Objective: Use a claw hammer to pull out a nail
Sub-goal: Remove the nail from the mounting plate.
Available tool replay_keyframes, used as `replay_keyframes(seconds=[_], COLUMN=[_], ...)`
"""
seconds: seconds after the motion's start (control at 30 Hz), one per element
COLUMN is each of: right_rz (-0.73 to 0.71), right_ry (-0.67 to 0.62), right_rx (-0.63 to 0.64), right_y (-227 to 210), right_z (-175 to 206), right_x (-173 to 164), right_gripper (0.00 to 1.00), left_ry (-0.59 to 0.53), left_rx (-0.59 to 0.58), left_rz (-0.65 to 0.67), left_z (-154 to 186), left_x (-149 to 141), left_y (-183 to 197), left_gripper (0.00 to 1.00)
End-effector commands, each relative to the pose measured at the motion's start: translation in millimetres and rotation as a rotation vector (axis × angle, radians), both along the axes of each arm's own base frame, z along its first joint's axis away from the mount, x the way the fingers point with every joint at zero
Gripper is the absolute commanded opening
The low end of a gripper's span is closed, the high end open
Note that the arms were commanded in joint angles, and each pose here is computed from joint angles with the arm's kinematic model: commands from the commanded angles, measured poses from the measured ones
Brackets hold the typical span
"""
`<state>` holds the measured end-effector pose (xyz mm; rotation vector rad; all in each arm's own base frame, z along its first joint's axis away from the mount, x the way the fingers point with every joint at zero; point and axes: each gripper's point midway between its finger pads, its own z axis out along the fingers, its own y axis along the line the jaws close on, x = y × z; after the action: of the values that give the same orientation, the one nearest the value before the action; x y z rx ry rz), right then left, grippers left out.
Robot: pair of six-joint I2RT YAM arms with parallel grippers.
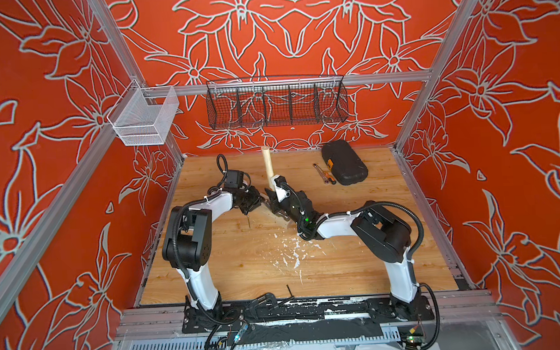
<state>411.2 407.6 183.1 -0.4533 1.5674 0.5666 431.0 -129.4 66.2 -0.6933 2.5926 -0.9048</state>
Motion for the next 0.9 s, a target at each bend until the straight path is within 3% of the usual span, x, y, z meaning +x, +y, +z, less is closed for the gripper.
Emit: replay_keyframes(seconds=[0.0, 0.27, 0.53, 0.6, 0.7, 0.87], right_rz=[0.003, 0.005, 0.031, 0.034, 0.036, 0.033], right_ry=[-0.114, -0.065, -0.113, -0.122, -0.128, -0.132], right_rx=[0.176, 0.224, 0.168, 0.174, 0.183, 0.193], right_y=[-6, -20, -2, 1, 2, 2], right_z=[52, 18, 58, 65, 73, 80], right_x=[-3, -16, -5, -4, -2, -1], right_gripper=[0.00, 0.00, 0.00, 0.00, 0.00, 0.00], left_ry=[0.279, 0.309, 0.313, 0.308, 0.304, 0.296], left_rx=[0.075, 0.009, 0.004, 0.003, 0.012, 0.026], left_rz=[0.009, 0.028, 0.052, 0.063, 0.069, 0.065], left_z=[-77, -93, -97, -97, -95, -91], left_x=[-56, -65, -76, -78, -79, -77], left_y=[8, 2, 6, 9, 16, 22], left_gripper=[0.29, 0.29, 0.28, 0.21, 0.03, 0.00])
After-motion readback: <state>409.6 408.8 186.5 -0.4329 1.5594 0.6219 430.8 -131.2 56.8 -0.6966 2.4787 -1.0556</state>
